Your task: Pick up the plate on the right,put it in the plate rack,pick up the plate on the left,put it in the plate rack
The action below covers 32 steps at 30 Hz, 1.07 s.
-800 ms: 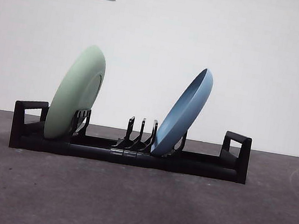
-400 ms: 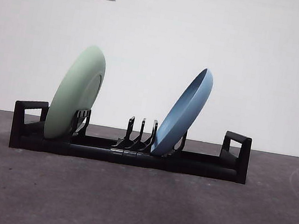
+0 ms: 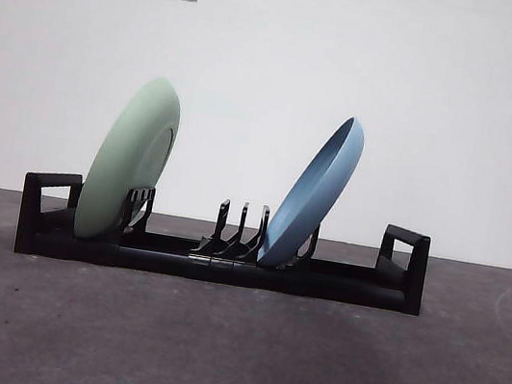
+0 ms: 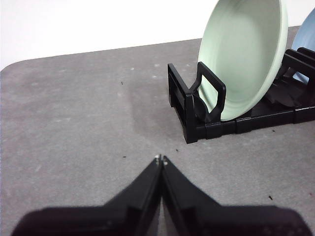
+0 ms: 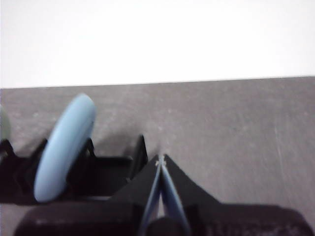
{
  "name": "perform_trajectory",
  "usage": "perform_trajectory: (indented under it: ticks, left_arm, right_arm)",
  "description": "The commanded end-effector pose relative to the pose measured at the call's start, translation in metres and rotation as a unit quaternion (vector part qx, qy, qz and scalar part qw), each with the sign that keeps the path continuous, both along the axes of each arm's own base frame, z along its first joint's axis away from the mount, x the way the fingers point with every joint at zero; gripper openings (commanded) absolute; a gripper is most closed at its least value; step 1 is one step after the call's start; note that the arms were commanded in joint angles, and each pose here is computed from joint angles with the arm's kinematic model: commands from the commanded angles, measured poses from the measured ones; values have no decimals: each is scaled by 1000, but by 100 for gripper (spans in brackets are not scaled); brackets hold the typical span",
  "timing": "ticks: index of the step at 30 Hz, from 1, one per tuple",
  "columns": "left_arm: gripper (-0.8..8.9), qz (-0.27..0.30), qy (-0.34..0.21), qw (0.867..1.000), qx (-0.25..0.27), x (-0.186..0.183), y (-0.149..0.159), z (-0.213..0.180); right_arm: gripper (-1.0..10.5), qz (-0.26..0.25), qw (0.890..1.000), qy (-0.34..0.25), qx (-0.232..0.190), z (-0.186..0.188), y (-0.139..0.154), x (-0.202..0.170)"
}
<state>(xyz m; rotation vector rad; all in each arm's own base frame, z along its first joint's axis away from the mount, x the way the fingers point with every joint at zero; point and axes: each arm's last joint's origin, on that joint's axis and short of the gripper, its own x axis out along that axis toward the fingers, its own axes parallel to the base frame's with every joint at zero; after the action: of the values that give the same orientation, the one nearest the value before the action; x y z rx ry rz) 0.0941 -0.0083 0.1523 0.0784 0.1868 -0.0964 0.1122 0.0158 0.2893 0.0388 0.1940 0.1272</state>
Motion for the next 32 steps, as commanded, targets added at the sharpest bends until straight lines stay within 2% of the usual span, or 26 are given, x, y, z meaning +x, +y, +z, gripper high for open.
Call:
perform_trajectory:
  ticks: [1, 3, 9, 13, 20, 27, 32]
  left_arm:
    - [-3, 2, 4, 1000, 3, 0, 0, -3]
    - [-3, 2, 4, 1000, 3, 0, 0, -3]
    - [-3, 2, 4, 1000, 3, 0, 0, -3]
    - [-3, 2, 4, 1000, 3, 0, 0, -3]
    - [-3, 2, 4, 1000, 3, 0, 0, -3]
    - [-3, 2, 4, 1000, 3, 0, 0, -3]
    - [-3, 2, 4, 1000, 3, 0, 0, -3]
  right_arm:
    - [5, -16, 1000, 16, -5, -30, -6, -5]
    - [5, -27, 1000, 12, -5, -48, -8, -8]
    - [5, -37, 998, -50, 1, -94, -10, -10]
    - [5, -37, 998, -55, 1, -115, -10, -12]
    - [5, -37, 998, -58, 2, -128, -10, -14]
    - [5, -36, 999, 1, 10, -142, -10, -16]
    - [5, -38, 999, -6, 14, -141, -10, -17]
